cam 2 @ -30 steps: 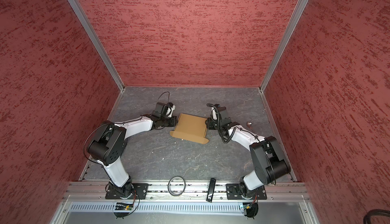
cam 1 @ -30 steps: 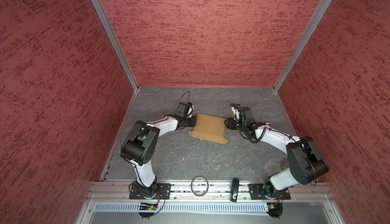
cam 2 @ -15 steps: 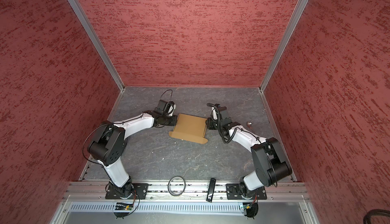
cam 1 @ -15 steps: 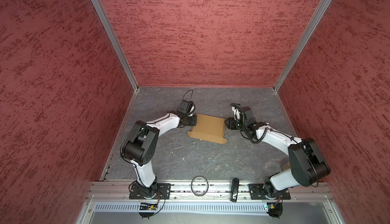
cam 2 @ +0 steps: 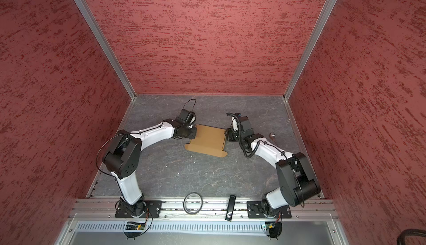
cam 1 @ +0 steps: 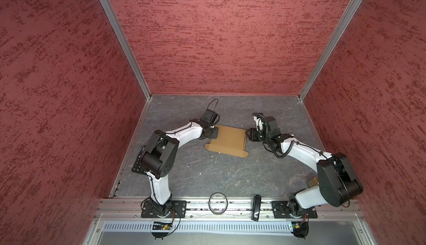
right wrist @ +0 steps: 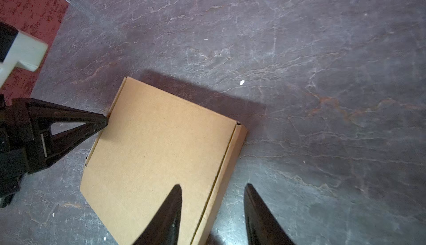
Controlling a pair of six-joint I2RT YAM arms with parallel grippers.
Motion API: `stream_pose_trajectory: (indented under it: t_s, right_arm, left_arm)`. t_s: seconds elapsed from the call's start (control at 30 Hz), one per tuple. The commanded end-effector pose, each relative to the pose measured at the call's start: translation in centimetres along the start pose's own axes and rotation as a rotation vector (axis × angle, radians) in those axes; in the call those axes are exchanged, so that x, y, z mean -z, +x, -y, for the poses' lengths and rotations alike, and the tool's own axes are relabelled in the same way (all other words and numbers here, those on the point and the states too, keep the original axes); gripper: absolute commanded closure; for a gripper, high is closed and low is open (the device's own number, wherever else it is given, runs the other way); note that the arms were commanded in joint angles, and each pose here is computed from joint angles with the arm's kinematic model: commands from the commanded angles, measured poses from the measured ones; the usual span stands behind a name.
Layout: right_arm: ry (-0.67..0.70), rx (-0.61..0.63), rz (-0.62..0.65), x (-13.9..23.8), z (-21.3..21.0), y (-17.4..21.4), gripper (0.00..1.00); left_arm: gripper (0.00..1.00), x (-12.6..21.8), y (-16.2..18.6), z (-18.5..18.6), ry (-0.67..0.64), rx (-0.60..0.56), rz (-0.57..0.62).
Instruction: Fold the paper box
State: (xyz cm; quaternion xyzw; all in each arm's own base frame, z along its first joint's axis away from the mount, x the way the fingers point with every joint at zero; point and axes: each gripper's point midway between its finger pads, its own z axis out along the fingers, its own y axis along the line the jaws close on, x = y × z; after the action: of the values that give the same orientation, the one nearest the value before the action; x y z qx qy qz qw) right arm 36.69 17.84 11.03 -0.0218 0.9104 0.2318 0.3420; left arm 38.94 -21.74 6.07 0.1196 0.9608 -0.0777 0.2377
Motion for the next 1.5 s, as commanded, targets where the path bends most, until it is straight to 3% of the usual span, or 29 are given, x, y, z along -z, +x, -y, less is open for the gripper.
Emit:
stream_pose_trajectory:
  t_s: [0.0,1.07,1.47]
  right_arm:
    - [-0.004,0.0,0.02,0.4,0.1,-0.3,0.55]
    - [-0.011,-0.004,0.025,0.2,-0.1,-0.7,0.55]
    - [0.001,-0.033,0.019,0.5,0.1,-0.3,0.53]
  left_arm:
    - [0.83,-0.1,0.4,-0.5,-0.034,-0.019,-0.018]
    - [0.86,-2.3,2.5,-0.4,-0.039,-0.038,-0.13]
    - [0.95,-2.4,2.4,-0.6,0.0,-0.009,-0.121]
